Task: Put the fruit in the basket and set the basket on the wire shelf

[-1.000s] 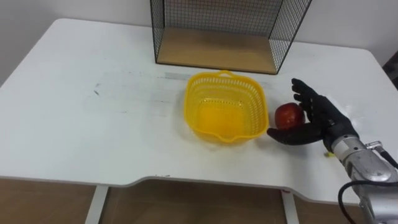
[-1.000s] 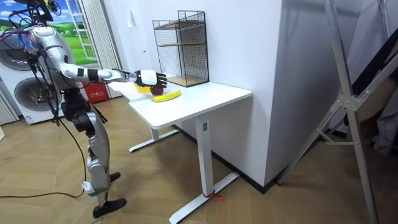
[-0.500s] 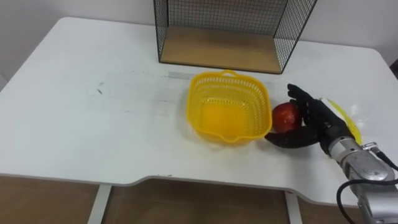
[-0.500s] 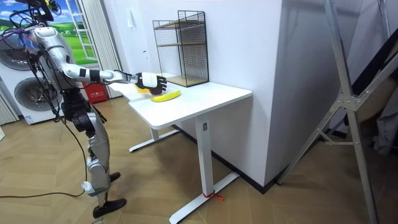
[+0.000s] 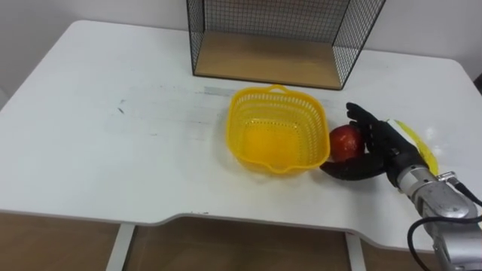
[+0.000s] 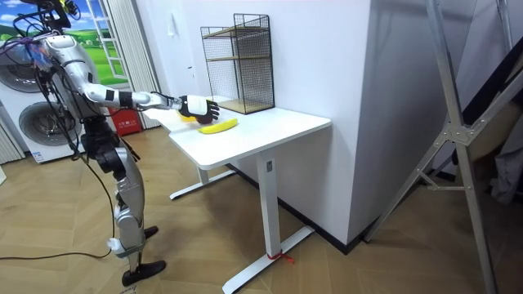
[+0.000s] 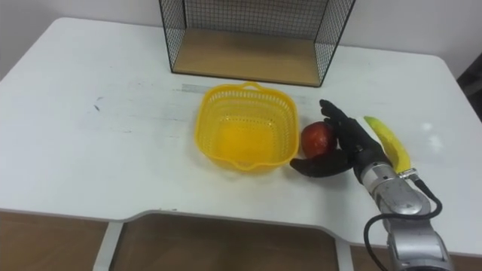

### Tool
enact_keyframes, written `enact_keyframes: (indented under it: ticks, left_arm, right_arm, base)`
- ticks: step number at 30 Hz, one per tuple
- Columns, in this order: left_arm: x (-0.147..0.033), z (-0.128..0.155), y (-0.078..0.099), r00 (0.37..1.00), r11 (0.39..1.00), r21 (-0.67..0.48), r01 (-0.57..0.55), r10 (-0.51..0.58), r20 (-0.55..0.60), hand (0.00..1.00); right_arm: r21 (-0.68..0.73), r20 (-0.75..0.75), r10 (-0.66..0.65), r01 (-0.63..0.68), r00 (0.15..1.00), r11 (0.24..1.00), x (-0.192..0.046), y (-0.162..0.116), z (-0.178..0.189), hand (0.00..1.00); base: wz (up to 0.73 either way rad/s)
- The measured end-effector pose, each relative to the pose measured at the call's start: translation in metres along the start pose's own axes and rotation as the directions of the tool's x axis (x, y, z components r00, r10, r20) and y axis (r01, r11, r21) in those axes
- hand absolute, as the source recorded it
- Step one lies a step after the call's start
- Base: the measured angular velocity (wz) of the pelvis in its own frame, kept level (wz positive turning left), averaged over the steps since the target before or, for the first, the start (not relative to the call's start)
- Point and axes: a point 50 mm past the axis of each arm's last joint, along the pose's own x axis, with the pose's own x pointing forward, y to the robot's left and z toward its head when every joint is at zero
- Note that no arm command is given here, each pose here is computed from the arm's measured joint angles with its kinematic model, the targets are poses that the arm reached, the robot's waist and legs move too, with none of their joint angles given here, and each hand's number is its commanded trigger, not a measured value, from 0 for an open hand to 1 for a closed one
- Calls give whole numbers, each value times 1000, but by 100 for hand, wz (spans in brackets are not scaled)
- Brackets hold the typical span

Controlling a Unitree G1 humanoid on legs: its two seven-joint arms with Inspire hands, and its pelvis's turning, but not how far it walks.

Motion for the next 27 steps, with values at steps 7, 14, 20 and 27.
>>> enact_keyframes:
  ticks: [7,14,20,27]
  left_arm:
    - [0,-1,0,1000,1000,1,0,0,-7,0]
    - [0,-1,0,1000,1000,1,-1,1,-7,0]
    - [-1,-2,0,1000,1000,1,-1,1,-11,0]
    - [0,-2,0,1000,1000,1,-2,2,-11,0]
  right_arm:
    - [-54,-23,1,-3,1000,999,0,0,-2,100]
    - [-75,-35,0,-3,999,997,0,0,-3,100]
    - [-76,-37,1,-3,999,997,-1,0,-3,100]
    - [-78,-37,1,-3,999,997,-1,0,-3,100]
  base:
    - [0]
    - [0]
    - [0]
    - [0]
